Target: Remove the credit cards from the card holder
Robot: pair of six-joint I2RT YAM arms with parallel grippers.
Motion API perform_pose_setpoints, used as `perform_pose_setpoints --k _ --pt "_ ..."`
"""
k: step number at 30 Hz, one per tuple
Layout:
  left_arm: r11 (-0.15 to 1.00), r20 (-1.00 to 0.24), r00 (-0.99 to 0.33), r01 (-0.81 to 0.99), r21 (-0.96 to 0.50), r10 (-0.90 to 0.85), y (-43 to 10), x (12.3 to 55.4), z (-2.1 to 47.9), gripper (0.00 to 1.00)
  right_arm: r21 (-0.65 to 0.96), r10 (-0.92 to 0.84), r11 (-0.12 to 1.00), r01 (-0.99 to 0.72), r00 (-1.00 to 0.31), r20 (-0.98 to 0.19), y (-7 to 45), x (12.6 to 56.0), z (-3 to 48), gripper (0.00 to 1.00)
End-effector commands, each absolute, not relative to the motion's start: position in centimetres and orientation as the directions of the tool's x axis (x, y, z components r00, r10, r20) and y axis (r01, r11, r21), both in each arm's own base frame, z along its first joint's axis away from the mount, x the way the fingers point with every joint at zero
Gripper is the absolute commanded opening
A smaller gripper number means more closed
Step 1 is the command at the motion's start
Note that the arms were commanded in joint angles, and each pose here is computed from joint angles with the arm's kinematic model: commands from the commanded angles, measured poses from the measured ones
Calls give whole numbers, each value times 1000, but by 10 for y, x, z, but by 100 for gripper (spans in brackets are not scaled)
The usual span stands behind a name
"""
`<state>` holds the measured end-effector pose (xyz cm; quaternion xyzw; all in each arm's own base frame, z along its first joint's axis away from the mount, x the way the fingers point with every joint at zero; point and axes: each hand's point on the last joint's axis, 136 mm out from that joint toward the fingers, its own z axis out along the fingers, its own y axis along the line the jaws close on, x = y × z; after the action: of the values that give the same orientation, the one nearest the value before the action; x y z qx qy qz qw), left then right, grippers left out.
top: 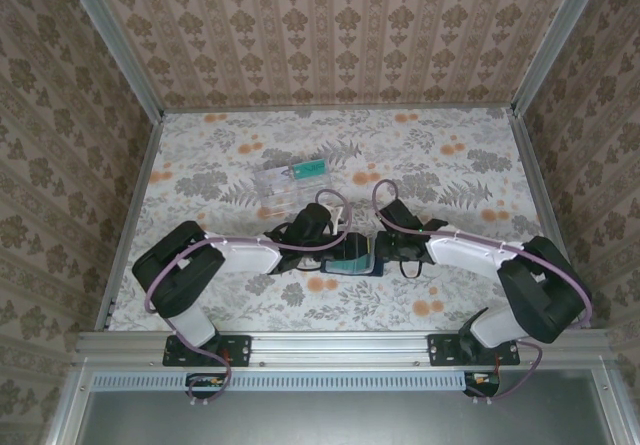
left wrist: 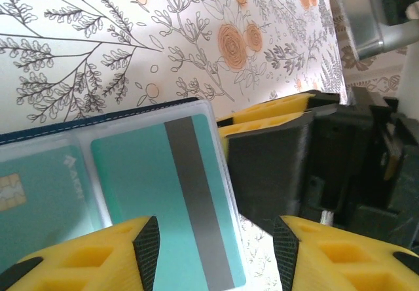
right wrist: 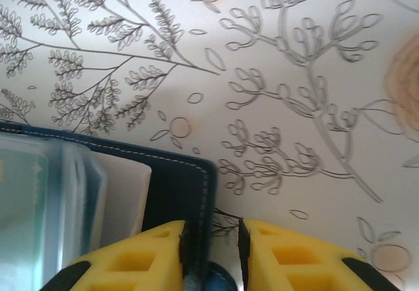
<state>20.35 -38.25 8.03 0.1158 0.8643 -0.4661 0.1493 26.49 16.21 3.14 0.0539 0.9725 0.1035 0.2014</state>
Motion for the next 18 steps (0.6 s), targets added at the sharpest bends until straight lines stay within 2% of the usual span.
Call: perform_pose_setpoints --k 1,8,10,13,18 --pt "537 -404 -913 367 -759 54 -378 207 93 52 226 175 971 81 -883 -436 150 268 47 31" --pt "587 -417 -908 351 -730 25 -357 216 93 52 289 178 957 37 -860 -479 154 268 70 34" --pt "605 -417 -909 345 -718 24 -351 217 91 49 334 178 943 10 -860 -479 163 267 76 36" --pt "599 -408 -913 339 -725 23 -353 217 91 45 389 181 921 -13 -870 -458 176 266 78 30" --pt "602 -371 -929 301 -740 9 -359 217 80 39 376 167 927 -13 -882 -440 181 265 70 23"
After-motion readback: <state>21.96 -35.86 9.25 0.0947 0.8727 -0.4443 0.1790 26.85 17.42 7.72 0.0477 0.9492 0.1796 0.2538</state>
